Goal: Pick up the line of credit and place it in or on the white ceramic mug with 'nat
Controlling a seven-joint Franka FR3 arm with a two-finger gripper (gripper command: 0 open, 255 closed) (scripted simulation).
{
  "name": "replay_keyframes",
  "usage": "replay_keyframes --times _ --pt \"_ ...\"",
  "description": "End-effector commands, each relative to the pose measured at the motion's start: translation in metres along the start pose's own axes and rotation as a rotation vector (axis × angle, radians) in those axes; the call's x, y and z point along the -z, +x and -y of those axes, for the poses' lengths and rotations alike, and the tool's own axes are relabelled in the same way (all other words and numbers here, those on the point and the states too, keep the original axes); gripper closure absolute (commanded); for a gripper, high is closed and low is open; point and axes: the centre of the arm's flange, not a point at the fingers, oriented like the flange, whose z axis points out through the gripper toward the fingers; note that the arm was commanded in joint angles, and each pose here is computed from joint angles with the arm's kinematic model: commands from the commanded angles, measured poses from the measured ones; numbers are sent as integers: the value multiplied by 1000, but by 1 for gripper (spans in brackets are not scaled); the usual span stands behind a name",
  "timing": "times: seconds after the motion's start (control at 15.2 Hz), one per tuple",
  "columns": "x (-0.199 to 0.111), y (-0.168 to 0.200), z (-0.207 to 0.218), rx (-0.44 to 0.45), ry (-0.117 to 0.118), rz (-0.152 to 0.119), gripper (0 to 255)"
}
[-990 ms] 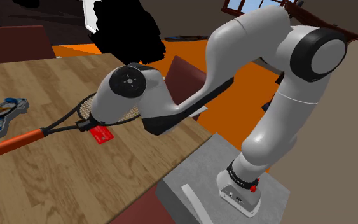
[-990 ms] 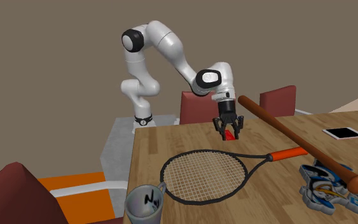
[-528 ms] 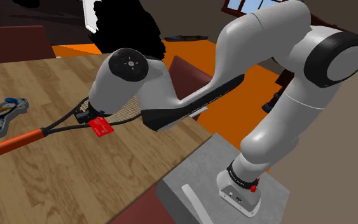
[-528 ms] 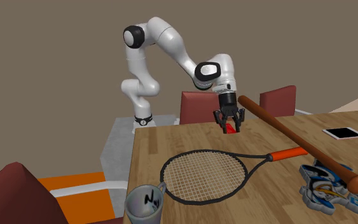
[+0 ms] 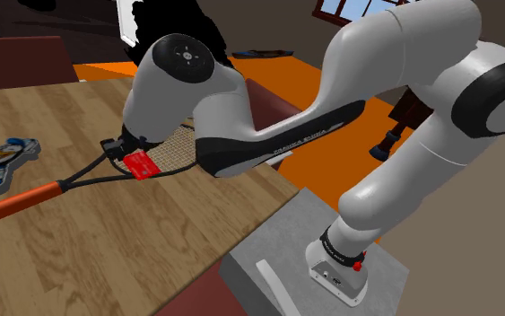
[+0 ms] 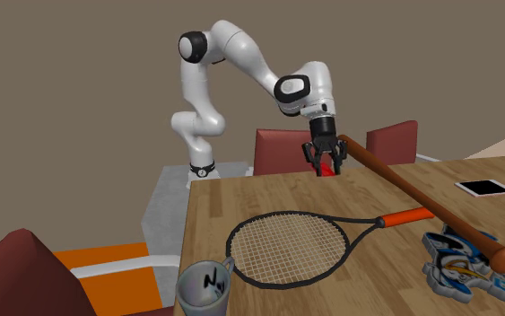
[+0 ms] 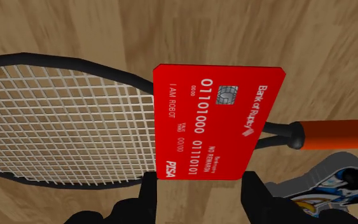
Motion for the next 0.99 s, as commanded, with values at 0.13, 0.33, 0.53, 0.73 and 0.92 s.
replay_keyframes --times 0.13,0.33,0.53,0.73,0.92 --pt "17 12 0 0 0 1 255" --pt "19 23 -10 0 0 1 255" --pt "6 44 -41 0 0 1 255" --pt "-8 65 -72 0 0 1 255" --pt "-21 86 -103 0 0 1 255"
